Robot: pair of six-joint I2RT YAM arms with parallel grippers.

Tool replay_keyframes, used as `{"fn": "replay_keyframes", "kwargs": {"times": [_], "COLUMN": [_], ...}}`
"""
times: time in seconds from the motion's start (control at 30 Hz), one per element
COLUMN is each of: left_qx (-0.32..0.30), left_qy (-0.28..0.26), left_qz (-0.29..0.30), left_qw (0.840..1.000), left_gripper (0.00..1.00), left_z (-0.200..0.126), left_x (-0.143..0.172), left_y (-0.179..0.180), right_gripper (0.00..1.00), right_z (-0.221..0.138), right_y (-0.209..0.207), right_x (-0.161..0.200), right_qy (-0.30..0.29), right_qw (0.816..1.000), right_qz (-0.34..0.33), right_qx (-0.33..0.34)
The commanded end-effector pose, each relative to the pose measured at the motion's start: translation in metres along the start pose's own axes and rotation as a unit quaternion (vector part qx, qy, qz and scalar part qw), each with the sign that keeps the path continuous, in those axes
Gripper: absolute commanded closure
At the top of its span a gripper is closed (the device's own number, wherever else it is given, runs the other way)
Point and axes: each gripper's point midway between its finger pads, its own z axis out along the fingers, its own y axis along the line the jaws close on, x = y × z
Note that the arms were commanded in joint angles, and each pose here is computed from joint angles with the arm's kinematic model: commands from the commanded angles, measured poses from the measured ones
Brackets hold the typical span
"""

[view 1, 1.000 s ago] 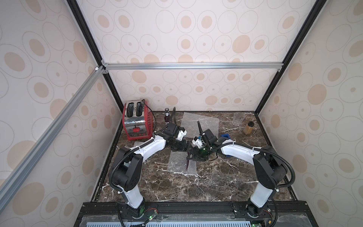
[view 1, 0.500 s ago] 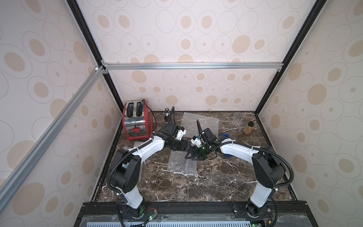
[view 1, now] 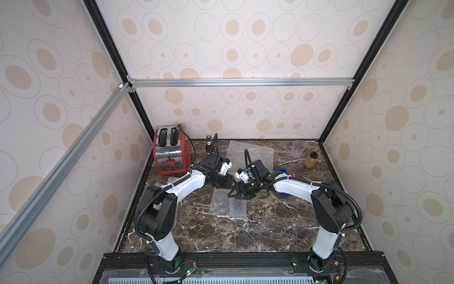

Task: Wrap wine bottles in bubble wrap
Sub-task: Wrap the wine bottle in bubble wrap.

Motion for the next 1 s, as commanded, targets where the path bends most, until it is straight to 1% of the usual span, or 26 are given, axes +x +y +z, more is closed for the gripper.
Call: {"fn": "replay_keyframes", "kwargs": {"times": [0.0,0.03,0.1,0.13,0.17,0.23,0.27,0.33,0.4,0.5,0.57,0.63,0.8,0.87,0.97], "left_qx": [0.027,0.023,0.016,0.007,0.002,0.003,0.007,0.011,0.006,0.005,0.006,0.004,-0.007,-0.017,-0.017], "left_qy": [0.068,0.068,0.073,0.076,0.077,0.081,0.083,0.088,0.092,0.095,0.099,0.098,0.105,0.107,0.108], "left_qz": [0.007,0.004,-0.002,-0.003,0.0,0.0,-0.006,-0.02,-0.023,-0.03,-0.035,-0.033,-0.033,-0.027,-0.034], "left_qw": [0.997,0.997,0.997,0.997,0.997,0.997,0.996,0.996,0.995,0.995,0.994,0.995,0.994,0.994,0.993], "left_gripper": [0.58,0.61,0.62,0.59,0.54,0.53,0.55,0.6,0.6,0.61,0.62,0.63,0.69,0.73,0.78], "left_z": [0.017,0.02,0.025,0.027,0.027,0.03,0.034,0.04,0.042,0.046,0.049,0.048,0.053,0.052,0.056], "left_x": [0.036,0.037,0.04,0.04,0.039,0.042,0.044,0.047,0.048,0.05,0.051,0.049,0.051,0.05,0.053], "left_y": [-0.018,-0.014,-0.009,-0.006,-0.004,-0.003,-0.001,0.001,0.003,0.006,0.007,0.006,0.012,0.014,0.018], "right_gripper": [0.38,0.39,0.39,0.39,0.39,0.39,0.39,0.39,0.39,0.39,0.39,0.4,0.4,0.4,0.4], "right_z": [-0.007,-0.006,-0.003,-0.003,-0.002,0.0,0.001,-0.002,-0.012,-0.032,-0.046,-0.057,-0.06,-0.056,-0.048], "right_y": [0.033,0.031,0.021,0.017,0.013,0.009,0.008,0.011,0.018,0.014,0.0,-0.024,-0.072,-0.083,-0.089], "right_x": [-0.036,-0.035,-0.034,-0.034,-0.033,-0.033,-0.032,-0.032,-0.032,-0.026,-0.021,-0.009,0.004,0.008,0.009], "right_qy": [-0.065,-0.066,-0.062,-0.059,-0.057,-0.058,-0.06,-0.062,-0.067,-0.075,-0.08,-0.082,-0.108,-0.099,-0.096], "right_qw": [0.994,0.994,0.995,0.996,0.996,0.996,0.996,0.996,0.996,0.996,0.993,0.99,0.983,0.981,0.982], "right_qz": [-0.073,-0.073,-0.063,-0.057,-0.051,-0.049,-0.049,-0.046,-0.046,-0.048,-0.045,-0.016,0.044,0.053,0.06], "right_qx": [-0.051,-0.05,-0.043,-0.039,-0.036,-0.036,-0.037,-0.041,-0.037,0.019,0.072,0.117,0.144,0.16,0.15]}}
